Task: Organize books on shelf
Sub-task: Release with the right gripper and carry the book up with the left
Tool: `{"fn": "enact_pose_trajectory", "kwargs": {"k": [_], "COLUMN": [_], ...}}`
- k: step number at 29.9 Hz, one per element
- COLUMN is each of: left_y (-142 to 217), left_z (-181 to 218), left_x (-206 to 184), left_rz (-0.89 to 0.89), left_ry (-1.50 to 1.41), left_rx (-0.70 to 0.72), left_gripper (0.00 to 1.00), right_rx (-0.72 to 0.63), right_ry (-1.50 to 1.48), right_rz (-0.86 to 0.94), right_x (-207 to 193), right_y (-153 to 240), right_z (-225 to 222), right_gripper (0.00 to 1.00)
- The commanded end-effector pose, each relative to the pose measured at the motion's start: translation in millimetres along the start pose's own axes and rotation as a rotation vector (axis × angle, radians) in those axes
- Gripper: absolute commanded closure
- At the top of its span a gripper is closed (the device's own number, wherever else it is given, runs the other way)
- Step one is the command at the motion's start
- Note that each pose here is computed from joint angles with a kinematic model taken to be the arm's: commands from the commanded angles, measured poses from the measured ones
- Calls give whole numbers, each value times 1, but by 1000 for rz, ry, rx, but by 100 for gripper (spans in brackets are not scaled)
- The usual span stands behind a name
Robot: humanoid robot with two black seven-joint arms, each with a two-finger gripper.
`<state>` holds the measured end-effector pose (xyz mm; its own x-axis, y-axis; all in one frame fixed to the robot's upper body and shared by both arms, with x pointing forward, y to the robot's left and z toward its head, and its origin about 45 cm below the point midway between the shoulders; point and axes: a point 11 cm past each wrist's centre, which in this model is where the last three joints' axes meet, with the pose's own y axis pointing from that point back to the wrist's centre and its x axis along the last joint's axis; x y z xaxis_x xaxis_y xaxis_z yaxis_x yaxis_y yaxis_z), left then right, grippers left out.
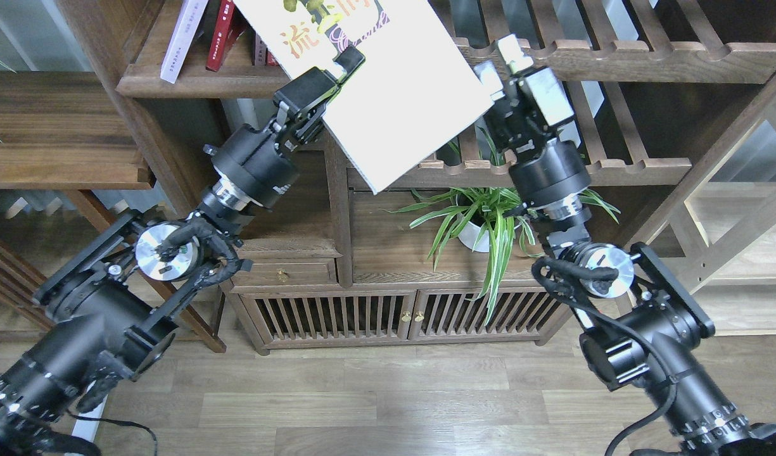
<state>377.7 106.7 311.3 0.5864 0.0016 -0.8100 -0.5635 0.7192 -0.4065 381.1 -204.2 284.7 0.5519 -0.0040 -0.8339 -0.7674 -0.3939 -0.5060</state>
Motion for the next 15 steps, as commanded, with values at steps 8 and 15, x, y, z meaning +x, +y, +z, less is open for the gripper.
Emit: {"fn": "enact_pose_trajectory", "kwargs": {"k": [8, 15], "left_y": [29, 57], "left_z": [32, 63], "left_x": [-24, -43], "left_rz": [14, 56], "left_ry": [-213, -377], "left_rx": [105, 165], "left_gripper": [96, 97], "right_rx": [67, 66], "right_ry": [46, 85], "right_rz": [44, 96], "right_x": [9, 20], "right_y": [13, 23], "right_z": [-32, -46], "right_gripper": [23, 23]}}
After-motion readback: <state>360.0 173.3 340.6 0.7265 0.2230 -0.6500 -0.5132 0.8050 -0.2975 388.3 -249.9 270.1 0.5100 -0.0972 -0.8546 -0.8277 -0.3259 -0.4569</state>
